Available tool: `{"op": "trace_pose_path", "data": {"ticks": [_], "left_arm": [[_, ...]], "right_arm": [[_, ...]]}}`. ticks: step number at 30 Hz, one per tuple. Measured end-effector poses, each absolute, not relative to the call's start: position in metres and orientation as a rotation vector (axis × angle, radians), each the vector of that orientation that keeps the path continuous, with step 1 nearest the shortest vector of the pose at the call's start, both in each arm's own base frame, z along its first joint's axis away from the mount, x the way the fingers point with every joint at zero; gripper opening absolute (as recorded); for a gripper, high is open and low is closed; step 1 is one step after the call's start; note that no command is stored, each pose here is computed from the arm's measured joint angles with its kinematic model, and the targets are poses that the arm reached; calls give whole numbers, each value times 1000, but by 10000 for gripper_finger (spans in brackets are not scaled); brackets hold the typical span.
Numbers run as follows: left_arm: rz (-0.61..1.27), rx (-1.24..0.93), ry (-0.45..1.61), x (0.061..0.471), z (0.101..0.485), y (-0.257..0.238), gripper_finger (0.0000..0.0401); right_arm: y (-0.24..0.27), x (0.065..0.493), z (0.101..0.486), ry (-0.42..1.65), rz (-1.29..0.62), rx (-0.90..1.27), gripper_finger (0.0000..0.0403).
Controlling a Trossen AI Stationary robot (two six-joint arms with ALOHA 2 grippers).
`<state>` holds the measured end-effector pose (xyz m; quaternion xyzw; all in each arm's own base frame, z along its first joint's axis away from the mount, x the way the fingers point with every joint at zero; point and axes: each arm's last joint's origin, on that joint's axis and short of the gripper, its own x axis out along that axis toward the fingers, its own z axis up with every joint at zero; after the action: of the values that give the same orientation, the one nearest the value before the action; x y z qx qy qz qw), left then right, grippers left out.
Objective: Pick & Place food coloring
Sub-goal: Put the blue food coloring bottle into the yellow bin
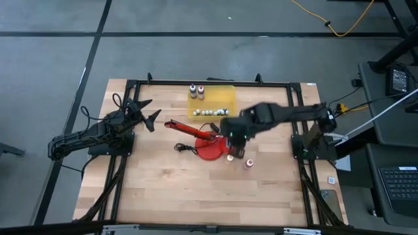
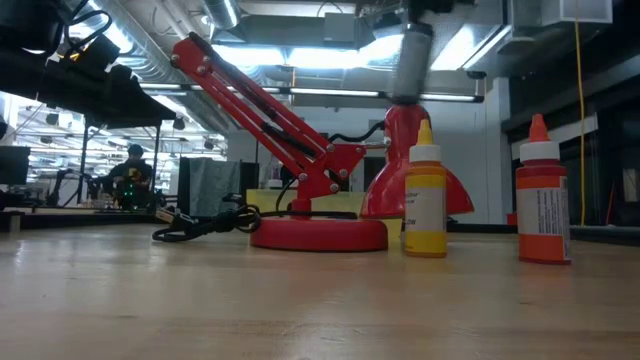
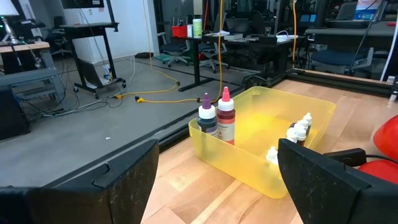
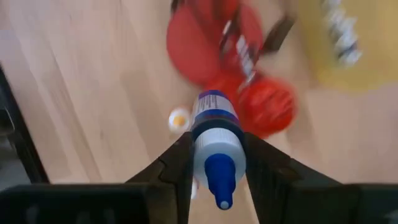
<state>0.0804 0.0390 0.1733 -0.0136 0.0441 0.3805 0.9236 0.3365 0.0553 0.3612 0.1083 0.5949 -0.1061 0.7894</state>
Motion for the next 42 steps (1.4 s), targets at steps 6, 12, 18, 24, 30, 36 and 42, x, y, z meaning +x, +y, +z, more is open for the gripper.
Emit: {"op": "trace_pose_path", "data": {"ticks": [6, 12, 18, 24, 30, 36, 42], "left_arm": [[781, -28, 90, 80, 173, 39, 319], [781, -28, 90, 80, 173, 39, 319], [781, -28, 91, 80, 173, 39, 319], [781, -28, 90, 80, 173, 39, 319], [781, -28, 90, 80, 173, 39, 319], [781, -28, 91, 80, 173, 39, 319], [781, -28, 90, 80, 173, 39, 319]], "right_arm": [[17, 342, 388, 1135, -285, 198, 121], [-26, 347, 402, 1018, -356, 205, 121], [-76, 352, 400, 957, -449, 222, 120], [-122, 364, 376, 1002, -474, 264, 120], [-166, 370, 345, 1072, -536, 308, 120], [-200, 373, 315, 1144, -558, 337, 120], [-228, 375, 283, 1216, -556, 370, 120]]}}
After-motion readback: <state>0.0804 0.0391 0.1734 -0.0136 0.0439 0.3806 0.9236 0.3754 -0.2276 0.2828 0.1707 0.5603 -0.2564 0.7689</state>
